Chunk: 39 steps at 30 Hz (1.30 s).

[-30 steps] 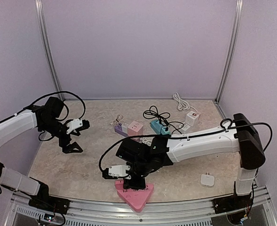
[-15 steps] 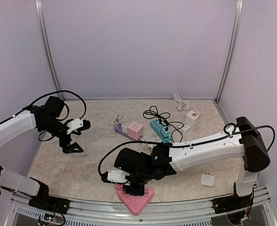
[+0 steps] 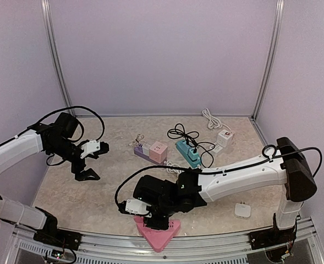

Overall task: Insert the plug
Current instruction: Insert the plug into the socket.

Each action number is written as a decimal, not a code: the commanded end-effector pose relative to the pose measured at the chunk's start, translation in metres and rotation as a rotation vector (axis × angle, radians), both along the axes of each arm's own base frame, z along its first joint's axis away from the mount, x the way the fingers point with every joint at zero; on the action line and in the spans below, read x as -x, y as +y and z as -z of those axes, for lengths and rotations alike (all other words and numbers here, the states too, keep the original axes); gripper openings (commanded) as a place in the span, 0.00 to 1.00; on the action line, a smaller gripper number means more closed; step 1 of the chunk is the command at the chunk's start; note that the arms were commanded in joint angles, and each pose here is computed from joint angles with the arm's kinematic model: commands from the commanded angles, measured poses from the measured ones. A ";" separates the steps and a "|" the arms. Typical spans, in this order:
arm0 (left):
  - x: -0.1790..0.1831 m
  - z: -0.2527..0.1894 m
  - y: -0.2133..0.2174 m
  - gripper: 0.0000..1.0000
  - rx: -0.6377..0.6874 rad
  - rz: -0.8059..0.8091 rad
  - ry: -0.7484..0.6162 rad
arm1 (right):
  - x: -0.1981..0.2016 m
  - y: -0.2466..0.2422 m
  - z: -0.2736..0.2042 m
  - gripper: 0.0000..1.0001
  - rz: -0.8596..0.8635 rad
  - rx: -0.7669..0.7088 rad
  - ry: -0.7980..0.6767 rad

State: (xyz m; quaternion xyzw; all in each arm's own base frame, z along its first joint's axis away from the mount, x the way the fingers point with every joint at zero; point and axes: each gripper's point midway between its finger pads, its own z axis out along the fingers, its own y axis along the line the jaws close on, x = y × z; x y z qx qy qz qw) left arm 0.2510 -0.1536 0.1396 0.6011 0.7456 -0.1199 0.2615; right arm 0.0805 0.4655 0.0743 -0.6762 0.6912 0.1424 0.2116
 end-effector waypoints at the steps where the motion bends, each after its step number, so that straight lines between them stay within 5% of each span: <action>1: 0.005 -0.005 -0.003 0.99 -0.004 0.025 -0.020 | 0.021 -0.017 0.016 0.04 -0.040 0.080 0.084; 9: 0.028 -0.008 -0.028 0.99 0.078 0.125 0.040 | 0.029 -0.017 0.008 0.15 -0.041 0.027 0.132; 20: 0.070 -0.021 -0.070 0.92 0.307 0.265 0.206 | 0.024 -0.016 0.008 0.14 -0.028 -0.038 0.150; 27: 0.060 -0.021 -0.063 0.92 0.244 0.185 0.191 | 0.028 -0.023 0.033 0.00 -0.049 0.002 0.162; 39: 0.055 -0.024 -0.057 0.93 0.246 0.157 0.102 | 0.006 -0.031 0.049 0.00 -0.019 0.075 0.144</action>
